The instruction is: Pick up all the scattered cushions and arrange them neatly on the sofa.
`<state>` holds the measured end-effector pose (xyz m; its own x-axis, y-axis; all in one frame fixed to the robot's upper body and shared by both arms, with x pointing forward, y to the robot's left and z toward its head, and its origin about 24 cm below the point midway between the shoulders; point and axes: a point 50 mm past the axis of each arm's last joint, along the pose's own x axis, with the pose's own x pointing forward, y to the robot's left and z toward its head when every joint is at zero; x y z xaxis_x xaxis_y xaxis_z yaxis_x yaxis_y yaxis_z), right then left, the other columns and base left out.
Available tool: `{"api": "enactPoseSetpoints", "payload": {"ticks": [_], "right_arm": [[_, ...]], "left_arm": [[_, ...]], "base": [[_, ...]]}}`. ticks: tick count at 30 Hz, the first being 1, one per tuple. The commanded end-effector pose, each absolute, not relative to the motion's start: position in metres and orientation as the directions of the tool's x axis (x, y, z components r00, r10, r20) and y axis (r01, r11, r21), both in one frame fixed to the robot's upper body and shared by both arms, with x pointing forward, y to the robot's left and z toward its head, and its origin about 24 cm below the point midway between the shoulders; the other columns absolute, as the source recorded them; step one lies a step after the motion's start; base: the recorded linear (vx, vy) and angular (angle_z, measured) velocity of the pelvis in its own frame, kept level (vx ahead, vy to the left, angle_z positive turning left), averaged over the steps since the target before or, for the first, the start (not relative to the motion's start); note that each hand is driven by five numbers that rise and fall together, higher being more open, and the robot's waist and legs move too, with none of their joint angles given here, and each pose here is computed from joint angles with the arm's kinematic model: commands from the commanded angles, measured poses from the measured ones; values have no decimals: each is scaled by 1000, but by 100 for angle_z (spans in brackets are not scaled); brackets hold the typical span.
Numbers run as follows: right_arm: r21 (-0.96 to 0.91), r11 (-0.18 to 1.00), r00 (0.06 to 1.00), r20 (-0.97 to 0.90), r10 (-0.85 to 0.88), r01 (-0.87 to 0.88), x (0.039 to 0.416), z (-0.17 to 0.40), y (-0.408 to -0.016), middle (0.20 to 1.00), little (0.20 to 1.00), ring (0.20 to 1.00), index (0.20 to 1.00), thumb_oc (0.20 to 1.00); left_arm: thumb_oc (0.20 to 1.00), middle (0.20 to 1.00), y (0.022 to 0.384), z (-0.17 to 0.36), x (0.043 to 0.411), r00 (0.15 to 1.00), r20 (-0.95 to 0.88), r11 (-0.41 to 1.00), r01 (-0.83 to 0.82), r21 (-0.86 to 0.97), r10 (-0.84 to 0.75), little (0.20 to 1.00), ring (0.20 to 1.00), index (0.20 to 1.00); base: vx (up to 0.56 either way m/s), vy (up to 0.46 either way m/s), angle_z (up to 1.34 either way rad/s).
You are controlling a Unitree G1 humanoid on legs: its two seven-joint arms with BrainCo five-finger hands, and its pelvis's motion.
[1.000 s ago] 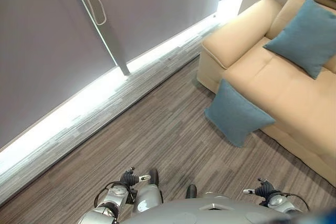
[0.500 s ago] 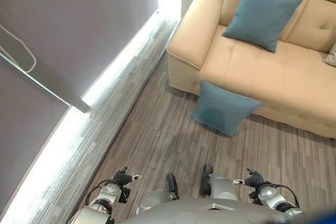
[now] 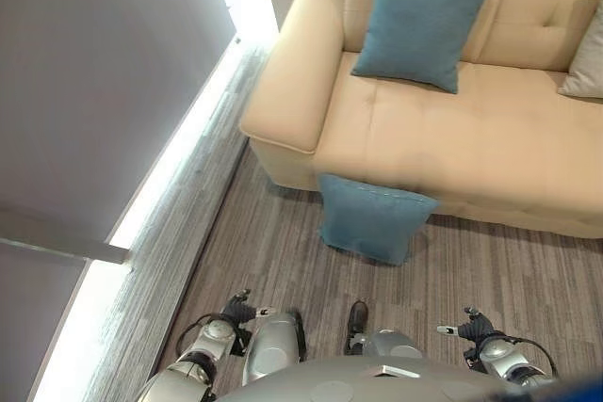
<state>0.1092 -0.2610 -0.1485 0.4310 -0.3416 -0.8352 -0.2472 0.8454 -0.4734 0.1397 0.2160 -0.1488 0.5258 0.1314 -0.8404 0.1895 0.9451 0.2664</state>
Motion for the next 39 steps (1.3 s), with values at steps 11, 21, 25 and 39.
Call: {"api": "enactPoseSetpoints", "payload": {"ticks": [11, 21, 25, 39], "right_arm": [[-508, 836, 505, -788, -352, -209, 131, -139, -265, 1000, 1000, 1000, 1000, 1000], [-515, 830, 495, -789, -363, -212, 127, -140, -269, 1000, 1000, 1000, 1000, 1000], [-510, 831, 458, -807, -373, -221, 114, -143, -271, 1000, 1000, 1000, 1000, 1000], [-470, 855, 446, -828, -340, -220, 106, -148, -264, 1000, 1000, 1000, 1000, 1000]], "left_arm": [[1000, 1000, 242, -144, 138, 516, -827, 938, 117, 327, 224, 1000, 1000, 1000], [1000, 1000, 242, -150, 124, 475, -849, 934, 136, 330, 231, 1000, 1000, 1000], [1000, 1000, 234, -152, 122, 468, -860, 936, 162, 311, 205, 1000, 1000, 1000], [1000, 1000, 225, -153, 123, 483, -861, 939, 194, 286, 162, 1000, 1000, 1000]], "base": [[57, 92, -46], [52, -108, -8], [81, -85, 11], [43, -2, 2]]}}
